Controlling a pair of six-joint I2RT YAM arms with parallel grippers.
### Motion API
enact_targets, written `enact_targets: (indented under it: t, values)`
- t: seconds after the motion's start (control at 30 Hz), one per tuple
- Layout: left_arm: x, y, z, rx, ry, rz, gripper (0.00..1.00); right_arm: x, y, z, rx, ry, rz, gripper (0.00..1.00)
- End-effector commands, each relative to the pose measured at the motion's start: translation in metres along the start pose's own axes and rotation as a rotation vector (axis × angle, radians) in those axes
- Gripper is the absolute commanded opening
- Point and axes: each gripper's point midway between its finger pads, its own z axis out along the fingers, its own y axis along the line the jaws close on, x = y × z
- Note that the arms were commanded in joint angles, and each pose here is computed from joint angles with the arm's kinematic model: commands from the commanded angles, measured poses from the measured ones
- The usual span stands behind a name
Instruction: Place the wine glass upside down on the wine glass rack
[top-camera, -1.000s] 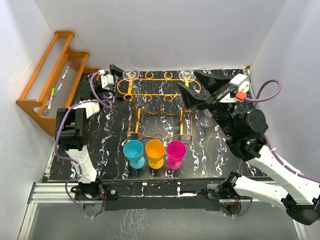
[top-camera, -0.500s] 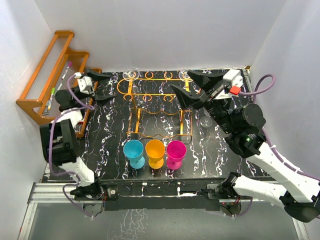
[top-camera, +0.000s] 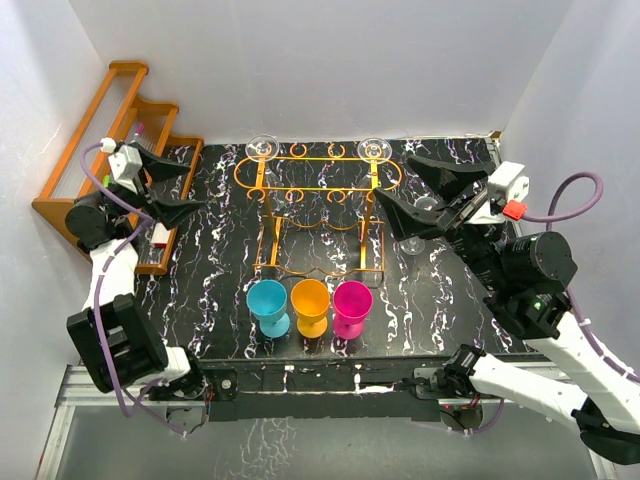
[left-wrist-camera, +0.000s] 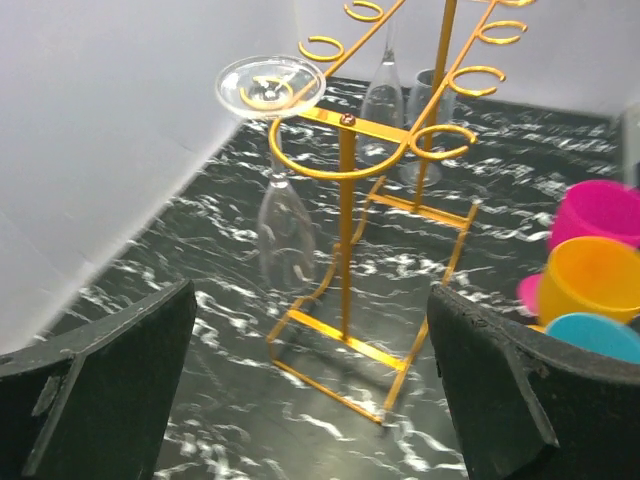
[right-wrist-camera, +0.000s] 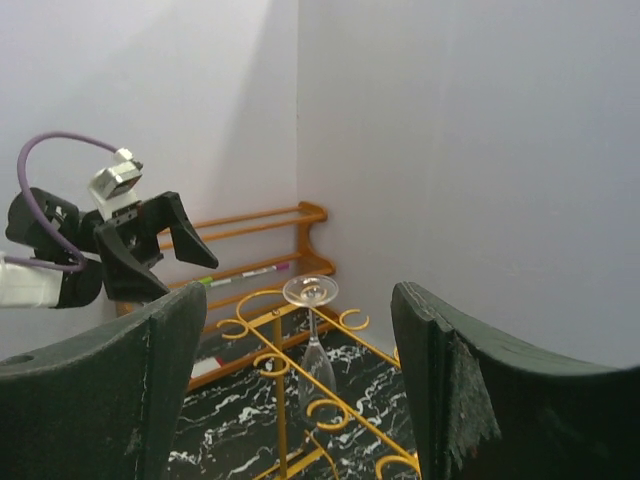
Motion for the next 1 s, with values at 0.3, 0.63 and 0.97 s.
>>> enact_targets:
  t: [0.3, 0.63, 0.97]
  values:
    - [-0.137, -0.001, 0.001, -0.064, -0.095, -0.61, 0.97, -0.007, -0.009, -0.032, 0.026, 0.13, -0.056, 0.88]
    - [-0.186, 0.001, 0.004, -0.071, -0.105, -0.78, 0.96, 0.009, -0.028, 0.014, 0.172, 0.17, 0.018, 0.98]
    - [-0.15, 0.086, -0.006, -0.413, -0.003, -0.749, 0.91, 0.01, -0.193, 0.017, 0.666, 0.234, -0.004, 0.95]
